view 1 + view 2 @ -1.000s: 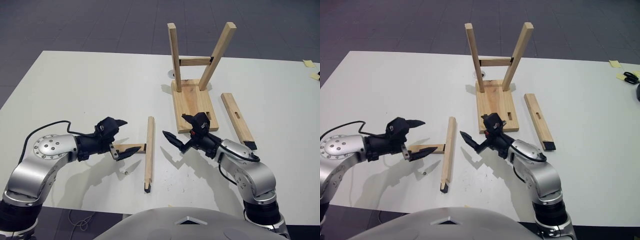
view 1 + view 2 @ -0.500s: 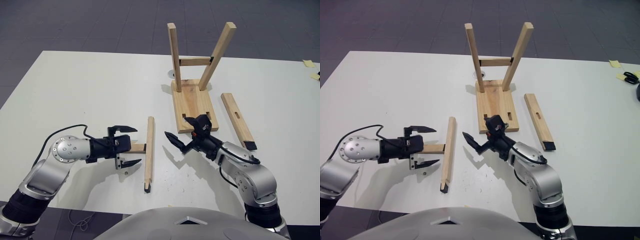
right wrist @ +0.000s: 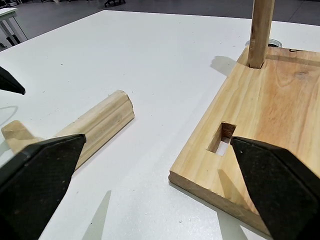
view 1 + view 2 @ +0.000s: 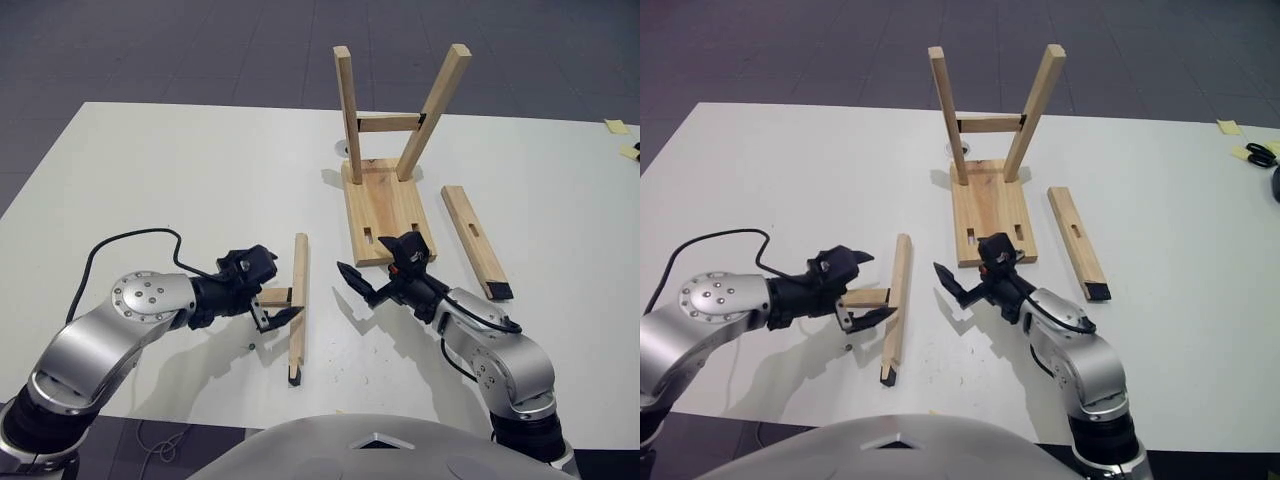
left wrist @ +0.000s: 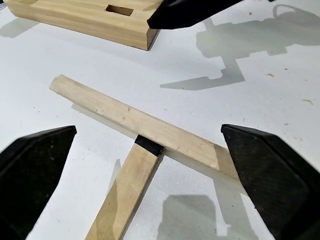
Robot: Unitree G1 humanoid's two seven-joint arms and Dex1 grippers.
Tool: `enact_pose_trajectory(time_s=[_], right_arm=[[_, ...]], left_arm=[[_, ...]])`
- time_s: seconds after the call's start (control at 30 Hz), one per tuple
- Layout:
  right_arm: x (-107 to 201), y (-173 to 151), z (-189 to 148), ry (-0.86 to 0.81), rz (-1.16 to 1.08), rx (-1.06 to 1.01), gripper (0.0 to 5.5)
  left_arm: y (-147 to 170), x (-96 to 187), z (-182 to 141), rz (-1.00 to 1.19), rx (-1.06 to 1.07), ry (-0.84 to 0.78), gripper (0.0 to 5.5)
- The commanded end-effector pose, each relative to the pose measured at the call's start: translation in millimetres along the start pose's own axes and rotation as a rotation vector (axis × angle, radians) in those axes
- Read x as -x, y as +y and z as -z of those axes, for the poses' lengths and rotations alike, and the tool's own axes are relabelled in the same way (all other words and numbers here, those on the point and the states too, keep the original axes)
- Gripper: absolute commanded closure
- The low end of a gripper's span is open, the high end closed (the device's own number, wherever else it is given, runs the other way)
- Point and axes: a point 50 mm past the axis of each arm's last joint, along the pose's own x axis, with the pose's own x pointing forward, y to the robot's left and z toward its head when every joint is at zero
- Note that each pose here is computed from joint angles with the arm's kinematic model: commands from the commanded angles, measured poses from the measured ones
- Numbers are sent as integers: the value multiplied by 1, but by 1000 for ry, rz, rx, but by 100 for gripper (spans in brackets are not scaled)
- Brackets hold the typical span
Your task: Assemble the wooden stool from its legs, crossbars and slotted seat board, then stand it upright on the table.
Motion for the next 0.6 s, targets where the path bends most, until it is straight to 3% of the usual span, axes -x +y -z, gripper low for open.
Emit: enact_pose_trajectory(time_s=[0.03, 0.6], right_arm=[[1, 0, 1, -2, 19, 5, 10], [-4, -3, -2, -17, 22, 28, 10]], left_arm=[[2, -9, -2, -11, -7, -7, 12], [9, -38, 38, 45, -199, 137, 12]])
